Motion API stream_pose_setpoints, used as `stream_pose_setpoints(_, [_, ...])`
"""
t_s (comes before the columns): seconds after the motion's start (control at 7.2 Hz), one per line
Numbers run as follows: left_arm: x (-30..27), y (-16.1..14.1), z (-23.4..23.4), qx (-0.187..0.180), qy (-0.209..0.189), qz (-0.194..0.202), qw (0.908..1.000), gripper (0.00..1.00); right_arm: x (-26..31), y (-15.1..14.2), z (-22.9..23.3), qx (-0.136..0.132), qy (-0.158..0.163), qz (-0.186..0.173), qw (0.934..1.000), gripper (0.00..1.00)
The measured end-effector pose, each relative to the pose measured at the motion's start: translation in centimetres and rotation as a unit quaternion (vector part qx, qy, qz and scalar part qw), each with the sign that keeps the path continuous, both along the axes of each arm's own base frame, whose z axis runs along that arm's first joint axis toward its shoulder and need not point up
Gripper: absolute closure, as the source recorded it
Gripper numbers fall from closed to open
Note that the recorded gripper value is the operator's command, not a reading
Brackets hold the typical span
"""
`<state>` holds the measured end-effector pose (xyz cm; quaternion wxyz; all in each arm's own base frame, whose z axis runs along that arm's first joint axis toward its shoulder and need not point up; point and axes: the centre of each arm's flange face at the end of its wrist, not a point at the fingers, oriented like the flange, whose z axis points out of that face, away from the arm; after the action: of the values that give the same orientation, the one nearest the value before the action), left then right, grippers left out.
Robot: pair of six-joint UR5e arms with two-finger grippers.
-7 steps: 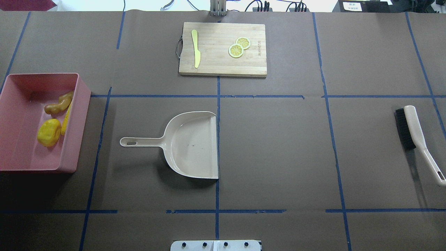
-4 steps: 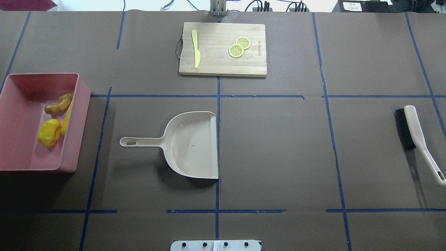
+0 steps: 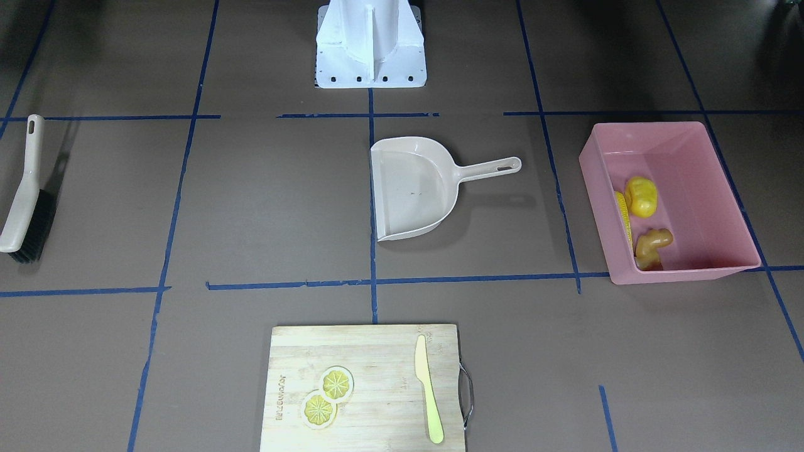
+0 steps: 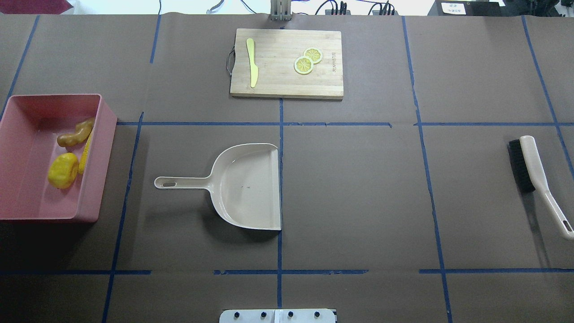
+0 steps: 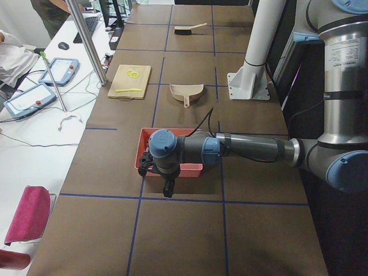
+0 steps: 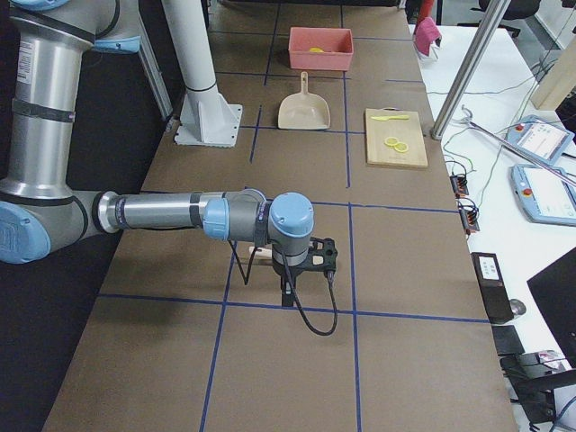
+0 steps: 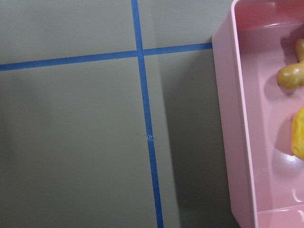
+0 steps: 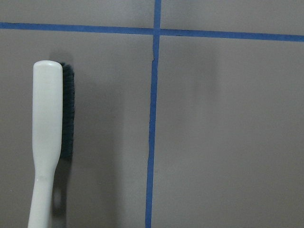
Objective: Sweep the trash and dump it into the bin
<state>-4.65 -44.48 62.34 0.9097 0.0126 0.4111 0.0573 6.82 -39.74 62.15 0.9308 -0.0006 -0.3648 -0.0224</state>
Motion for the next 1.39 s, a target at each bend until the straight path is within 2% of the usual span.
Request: stream_pose_setpoints(1.39, [0.00, 0.09, 0.08, -0.001, 0.000, 0.000, 1.0000, 0.00, -0.67, -0.11, 0.04, 0.000, 0.000, -0.009, 1.0000, 0.00])
